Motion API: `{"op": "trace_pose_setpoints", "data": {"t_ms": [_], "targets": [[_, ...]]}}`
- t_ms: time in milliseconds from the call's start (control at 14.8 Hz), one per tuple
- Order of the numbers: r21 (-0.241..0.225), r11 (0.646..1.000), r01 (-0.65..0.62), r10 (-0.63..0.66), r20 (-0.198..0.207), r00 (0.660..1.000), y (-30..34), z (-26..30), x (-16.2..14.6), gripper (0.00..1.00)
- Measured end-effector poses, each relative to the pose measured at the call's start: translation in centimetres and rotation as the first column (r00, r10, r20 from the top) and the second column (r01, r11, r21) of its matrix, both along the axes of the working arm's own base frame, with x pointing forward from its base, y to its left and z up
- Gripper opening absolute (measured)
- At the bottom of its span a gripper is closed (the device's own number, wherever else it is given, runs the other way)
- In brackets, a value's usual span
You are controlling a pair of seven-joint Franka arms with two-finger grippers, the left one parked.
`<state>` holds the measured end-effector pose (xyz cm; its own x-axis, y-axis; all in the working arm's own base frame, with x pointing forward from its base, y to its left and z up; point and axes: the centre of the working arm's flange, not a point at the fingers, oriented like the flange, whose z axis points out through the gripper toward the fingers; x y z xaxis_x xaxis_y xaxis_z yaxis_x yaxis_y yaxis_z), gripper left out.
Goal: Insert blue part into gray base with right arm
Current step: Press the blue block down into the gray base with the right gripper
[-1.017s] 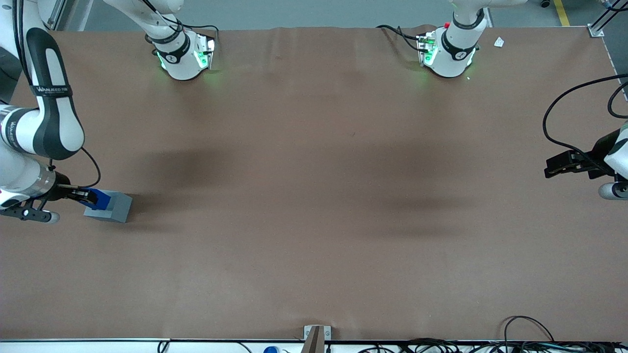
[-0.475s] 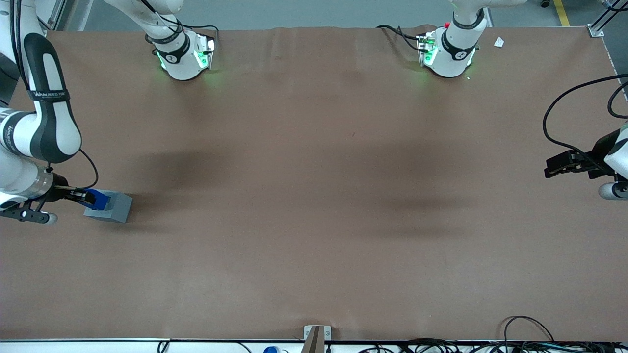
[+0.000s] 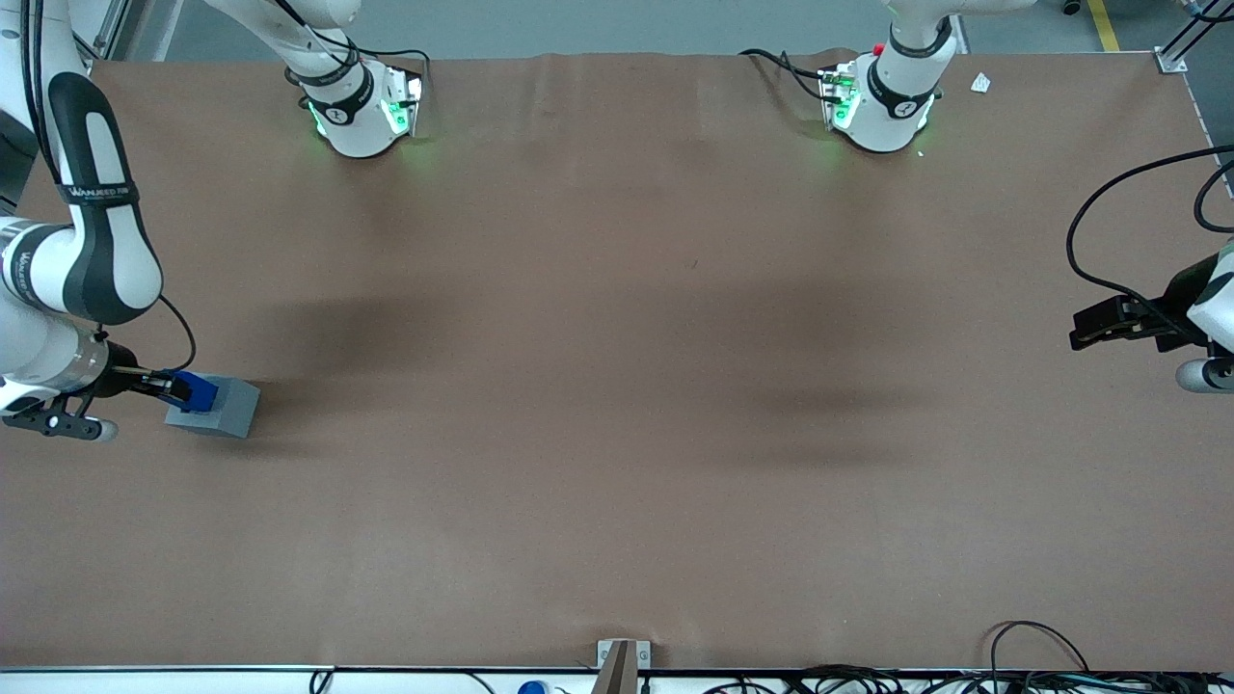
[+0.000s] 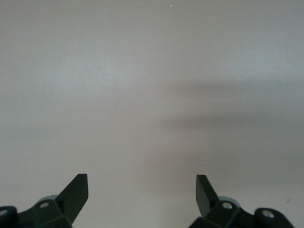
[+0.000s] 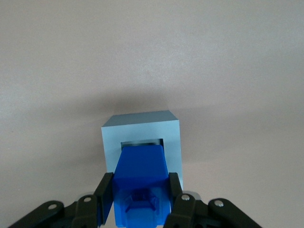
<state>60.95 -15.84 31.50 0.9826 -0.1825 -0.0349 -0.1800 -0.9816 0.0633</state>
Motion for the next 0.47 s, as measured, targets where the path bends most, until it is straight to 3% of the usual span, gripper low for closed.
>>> {"op": "trace_pose_setpoints", "data": {"t_ms": [475], "targets": [[0.0,1.0,-0.003,0.003,0.001,1.0,0.08,-0.06,0.23,0.51]]}}
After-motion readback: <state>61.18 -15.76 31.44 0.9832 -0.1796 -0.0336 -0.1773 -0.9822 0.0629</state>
